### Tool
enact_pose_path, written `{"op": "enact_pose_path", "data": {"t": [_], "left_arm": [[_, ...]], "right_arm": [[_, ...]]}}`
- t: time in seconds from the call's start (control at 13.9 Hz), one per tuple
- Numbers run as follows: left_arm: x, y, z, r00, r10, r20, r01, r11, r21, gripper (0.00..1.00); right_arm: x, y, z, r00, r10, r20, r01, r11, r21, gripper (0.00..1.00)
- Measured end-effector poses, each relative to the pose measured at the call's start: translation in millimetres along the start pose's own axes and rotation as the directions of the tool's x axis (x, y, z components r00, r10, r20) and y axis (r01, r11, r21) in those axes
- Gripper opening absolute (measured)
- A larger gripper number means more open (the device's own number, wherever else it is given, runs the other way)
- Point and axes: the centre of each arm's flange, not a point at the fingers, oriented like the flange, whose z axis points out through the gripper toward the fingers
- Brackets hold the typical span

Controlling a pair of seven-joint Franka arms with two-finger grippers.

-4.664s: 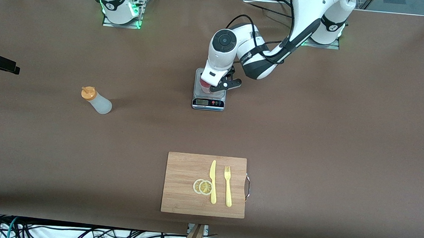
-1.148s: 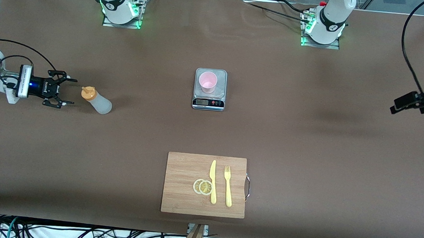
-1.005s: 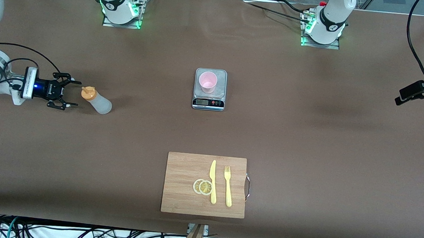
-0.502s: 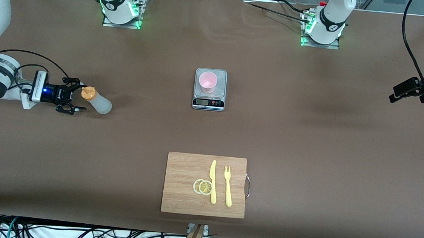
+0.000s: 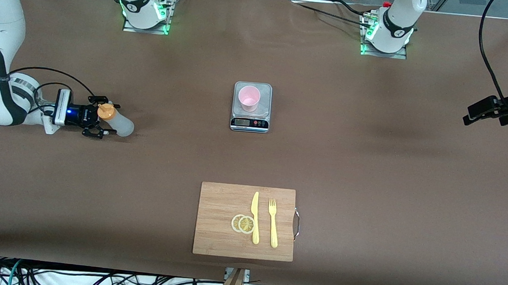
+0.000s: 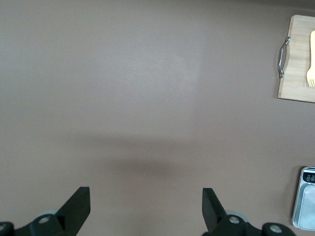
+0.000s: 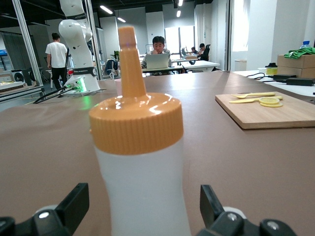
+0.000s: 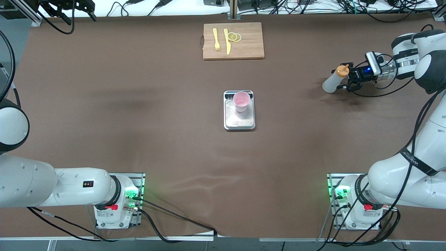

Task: Add sauce to pink cup with both arms
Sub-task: 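Grasp the white sauce bottle with the right gripper, then lift the bottle and tilt its orange nozzle over the pink cup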

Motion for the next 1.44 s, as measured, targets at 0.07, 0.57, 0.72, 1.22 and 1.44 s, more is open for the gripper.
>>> {"op": "enact_pose_path", "data": {"t": [0.07,0.57,0.72,1.22,1.44], "left_arm": [[0,2,1,1.0,0.004,0.001,-0.004,1.0,0.0,1.0],[1,5,3,1.0,0.002,0.006,-0.002,1.0,-0.024,1.0],[4,5,2,1.0,0.001,0.003,-0.001,1.0,-0.024,1.0],[11,4,2,1.0,-0.004,0.0,0.004,1.0,-0.024,1.0],[11,3,3,1.0,-0.006,0.002,0.006,1.0,-0.024,1.0]], "right_arm": [[1,1,4,1.0,-0.001,0.0,0.001,1.0,0.008,1.0],[9,11,36,1.0,-0.023,-0.015,0.024,0.998,0.062,0.97],[11,14,36,0.999,-0.04,-0.014,0.04,0.997,0.063,0.76],[24,36,24,0.997,-0.074,0.038,0.073,0.996,0.044,0.29],[46,62,22,0.996,-0.004,0.09,0.0,0.999,0.037,0.26]]}}
